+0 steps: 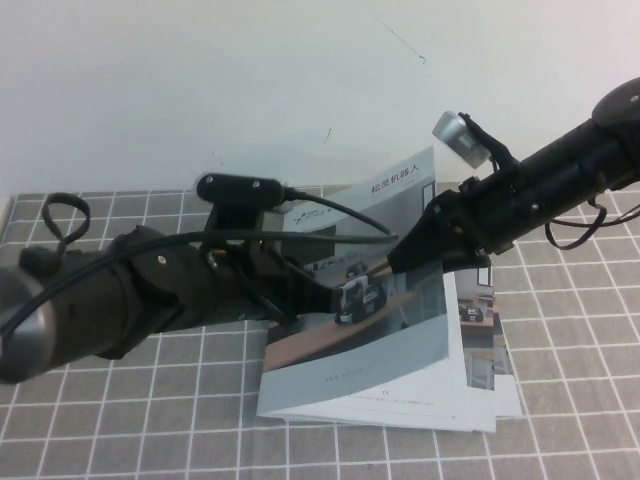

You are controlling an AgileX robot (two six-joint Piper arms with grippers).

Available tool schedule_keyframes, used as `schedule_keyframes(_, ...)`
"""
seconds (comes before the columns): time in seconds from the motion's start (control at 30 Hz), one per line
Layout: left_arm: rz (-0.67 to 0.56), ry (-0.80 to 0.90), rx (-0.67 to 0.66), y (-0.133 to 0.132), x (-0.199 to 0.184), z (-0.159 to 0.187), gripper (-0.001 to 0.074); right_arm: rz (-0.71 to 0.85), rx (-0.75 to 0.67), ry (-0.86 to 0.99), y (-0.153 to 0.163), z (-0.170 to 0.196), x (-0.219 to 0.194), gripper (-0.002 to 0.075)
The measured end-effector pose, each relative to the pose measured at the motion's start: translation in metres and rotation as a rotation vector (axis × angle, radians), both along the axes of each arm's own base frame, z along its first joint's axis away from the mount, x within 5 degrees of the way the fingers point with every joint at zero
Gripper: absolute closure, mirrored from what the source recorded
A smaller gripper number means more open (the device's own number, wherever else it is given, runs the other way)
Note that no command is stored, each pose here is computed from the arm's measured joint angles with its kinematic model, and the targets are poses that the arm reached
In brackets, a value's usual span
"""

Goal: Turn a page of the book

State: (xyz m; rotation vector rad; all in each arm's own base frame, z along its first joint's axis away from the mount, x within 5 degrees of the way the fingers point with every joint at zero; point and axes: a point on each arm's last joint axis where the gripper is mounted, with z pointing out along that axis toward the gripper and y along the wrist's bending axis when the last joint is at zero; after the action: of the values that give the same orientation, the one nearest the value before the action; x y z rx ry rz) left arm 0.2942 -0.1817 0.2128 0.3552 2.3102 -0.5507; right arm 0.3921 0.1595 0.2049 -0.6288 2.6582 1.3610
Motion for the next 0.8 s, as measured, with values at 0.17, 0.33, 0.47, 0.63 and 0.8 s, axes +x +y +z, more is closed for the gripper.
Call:
schedule_keyframes(0.17,-0.144,-0.196,-0.035,-0.024,-0.049,0.051,0.0737,-0.017,0.11,-0.027,0.007,0.012,0.004,0.0358)
schedule_keyframes(0.33,-0.274,-0.29,-0.081,-0.047,-0.103,0.067,0.0737,-0.013,0.141,-0.098,0.009,0.031,0.012,0.0358)
schedule_keyframes(0.47,-0.326,-0.34,-0.058,-0.071,-0.13,0.052,0.0737,-0.005,0.16,-0.146,0.016,0.047,0.017,0.0358)
schedule_keyframes(0.63,-0.279,-0.396,0.021,-0.095,-0.131,0.019,0.0737,0.029,0.172,-0.168,0.031,0.056,0.013,0.0358)
schedule_keyframes(0.8,-0.126,-0.38,0.119,-0.1,-0.115,-0.024,0.0737,0.063,0.172,-0.165,0.043,0.056,0.007,0.0358)
